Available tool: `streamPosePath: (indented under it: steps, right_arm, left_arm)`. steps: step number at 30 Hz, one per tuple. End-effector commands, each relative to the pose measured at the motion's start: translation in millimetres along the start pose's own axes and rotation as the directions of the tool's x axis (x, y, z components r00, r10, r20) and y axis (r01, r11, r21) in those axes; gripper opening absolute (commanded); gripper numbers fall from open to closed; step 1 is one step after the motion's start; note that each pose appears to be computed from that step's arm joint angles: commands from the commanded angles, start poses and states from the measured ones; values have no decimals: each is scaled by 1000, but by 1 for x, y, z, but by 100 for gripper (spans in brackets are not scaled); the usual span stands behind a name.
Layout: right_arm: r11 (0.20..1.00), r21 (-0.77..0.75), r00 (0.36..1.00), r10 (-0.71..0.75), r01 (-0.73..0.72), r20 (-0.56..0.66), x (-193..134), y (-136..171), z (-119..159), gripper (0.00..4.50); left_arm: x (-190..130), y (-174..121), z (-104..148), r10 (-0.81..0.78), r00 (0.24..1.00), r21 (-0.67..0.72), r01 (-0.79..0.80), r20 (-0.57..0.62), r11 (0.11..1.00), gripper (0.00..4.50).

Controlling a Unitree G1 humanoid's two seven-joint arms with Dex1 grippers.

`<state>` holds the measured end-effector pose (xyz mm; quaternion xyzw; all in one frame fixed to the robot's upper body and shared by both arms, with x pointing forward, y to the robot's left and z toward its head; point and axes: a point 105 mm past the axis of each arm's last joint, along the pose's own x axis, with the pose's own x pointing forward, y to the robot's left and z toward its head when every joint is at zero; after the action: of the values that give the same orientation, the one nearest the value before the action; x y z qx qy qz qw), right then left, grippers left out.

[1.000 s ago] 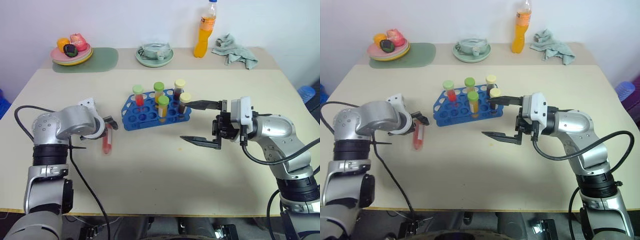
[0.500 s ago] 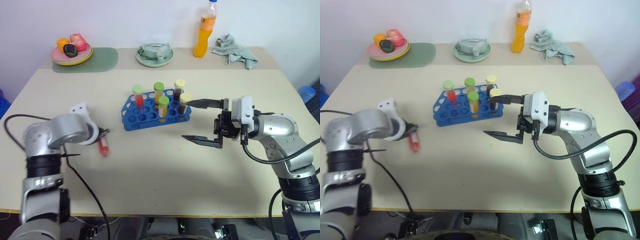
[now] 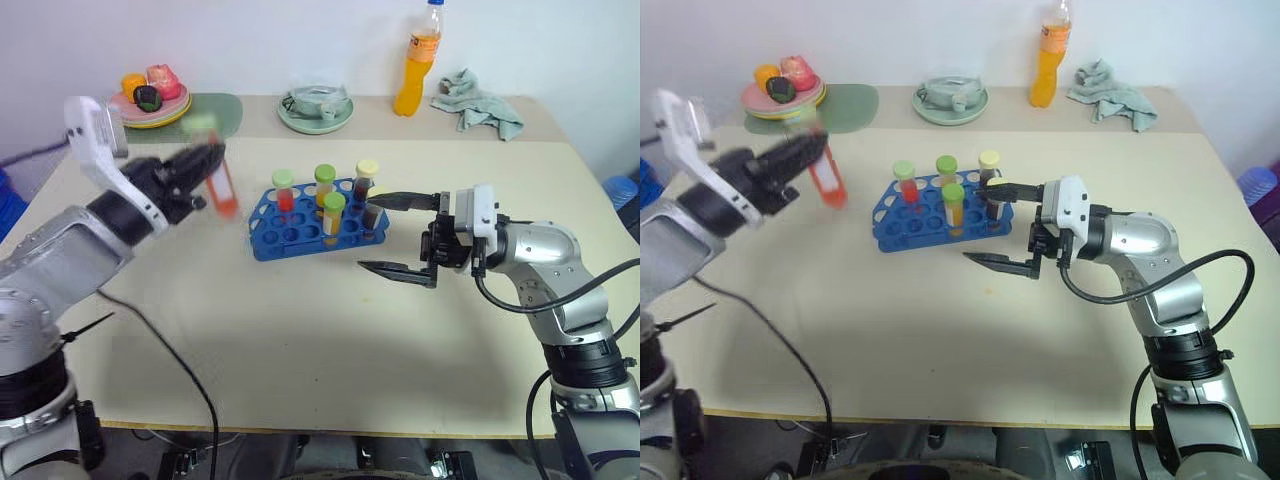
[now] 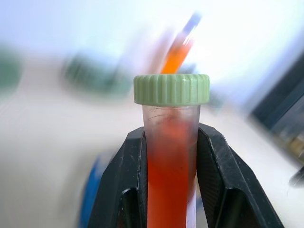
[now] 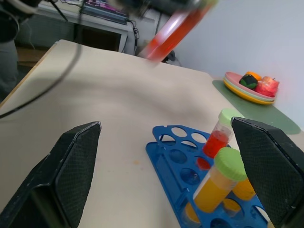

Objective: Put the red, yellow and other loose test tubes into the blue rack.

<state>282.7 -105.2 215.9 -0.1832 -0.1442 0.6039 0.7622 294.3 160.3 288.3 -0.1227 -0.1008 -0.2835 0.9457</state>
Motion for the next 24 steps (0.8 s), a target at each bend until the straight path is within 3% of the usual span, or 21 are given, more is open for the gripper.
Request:
streamPosePath:
  steps: [1,6,11,18,24]
  right_arm:
    - [998,-59,999,-33,34,10,-5,-5,14,450]
    - [996,-61,998,-65,64,-10,-11,-4,16,450]
    - [994,-65,996,-85,83,-33,-16,-3,18,450]
    - [994,-61,994,-91,87,-65,-24,-4,21,450]
    - [996,-44,993,-81,78,-80,-25,-3,24,450]
  left_arm:
    - [11,-20,-4,-128,988,190,109,91,976,88]
    - [19,-30,-31,-264,956,326,209,132,922,88]
    - [24,-24,-41,-292,944,397,211,156,893,88]
    - [21,-8,-74,-272,956,413,205,110,887,88]
    - [21,-7,-101,-257,959,348,200,123,916,88]
